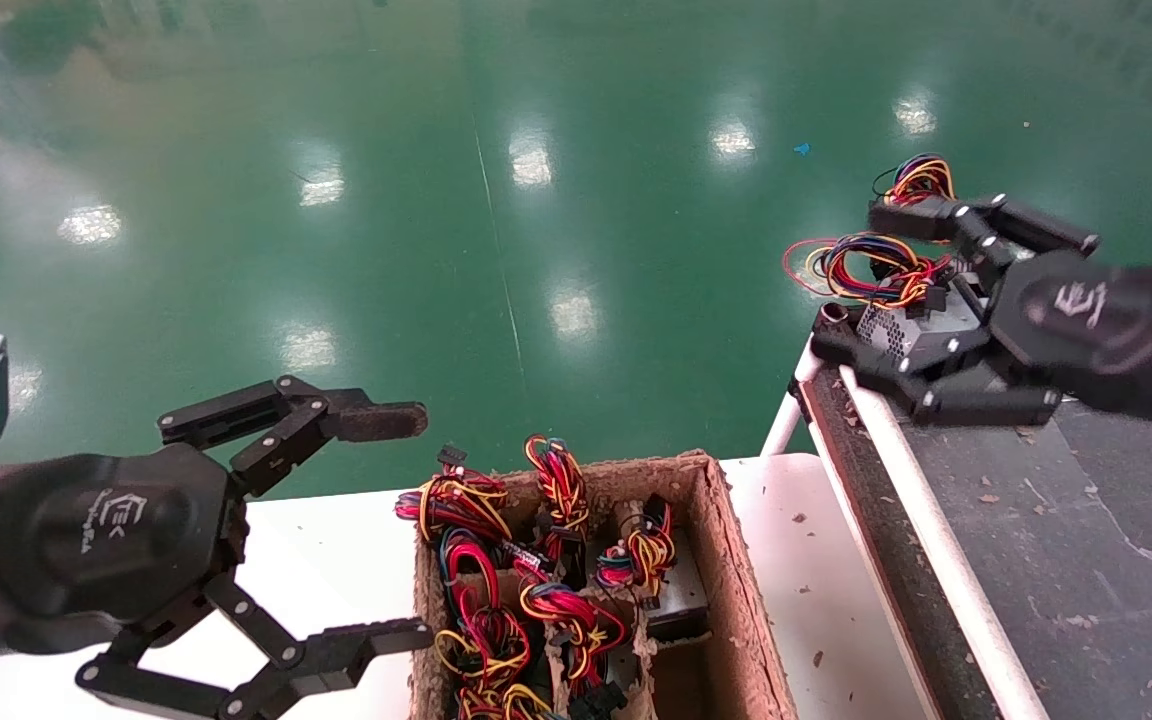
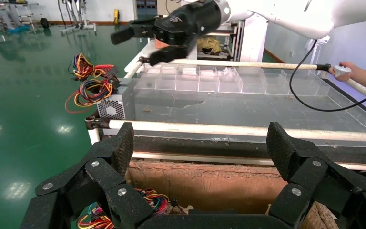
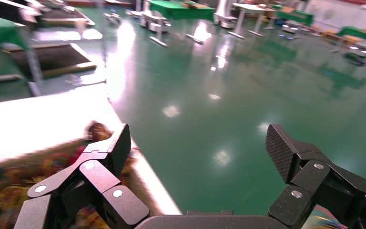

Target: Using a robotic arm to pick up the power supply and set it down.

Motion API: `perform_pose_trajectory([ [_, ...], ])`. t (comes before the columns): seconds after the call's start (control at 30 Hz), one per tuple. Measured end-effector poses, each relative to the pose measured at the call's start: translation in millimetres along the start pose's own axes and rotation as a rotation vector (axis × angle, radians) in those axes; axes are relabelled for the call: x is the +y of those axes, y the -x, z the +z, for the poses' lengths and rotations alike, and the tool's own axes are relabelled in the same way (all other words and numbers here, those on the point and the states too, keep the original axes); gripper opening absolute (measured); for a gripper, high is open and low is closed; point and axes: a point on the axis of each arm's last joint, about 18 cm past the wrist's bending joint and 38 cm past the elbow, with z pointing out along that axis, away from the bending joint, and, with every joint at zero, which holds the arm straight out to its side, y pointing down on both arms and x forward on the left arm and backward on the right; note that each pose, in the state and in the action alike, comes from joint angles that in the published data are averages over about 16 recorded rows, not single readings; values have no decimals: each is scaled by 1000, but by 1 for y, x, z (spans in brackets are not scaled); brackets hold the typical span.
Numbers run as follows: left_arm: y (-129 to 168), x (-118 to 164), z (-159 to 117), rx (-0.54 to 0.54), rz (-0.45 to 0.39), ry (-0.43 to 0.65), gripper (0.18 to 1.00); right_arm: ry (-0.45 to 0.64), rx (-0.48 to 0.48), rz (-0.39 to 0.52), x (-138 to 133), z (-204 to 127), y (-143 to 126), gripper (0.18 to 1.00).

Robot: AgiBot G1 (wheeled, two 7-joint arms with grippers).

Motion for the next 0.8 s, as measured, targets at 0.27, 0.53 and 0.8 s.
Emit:
perform_pose_trajectory([
  [0.27, 0, 0, 0, 0, 0, 0, 1001, -32, -137, 52, -5, 8, 42, 1001],
  [0.53, 0, 0, 0, 0, 0, 0, 1001, -57, -274, 109, -10, 13, 85, 1001],
  [0.8, 0, 0, 0, 0, 0, 0, 1001, -70, -352, 142, -14, 14, 110, 1001],
])
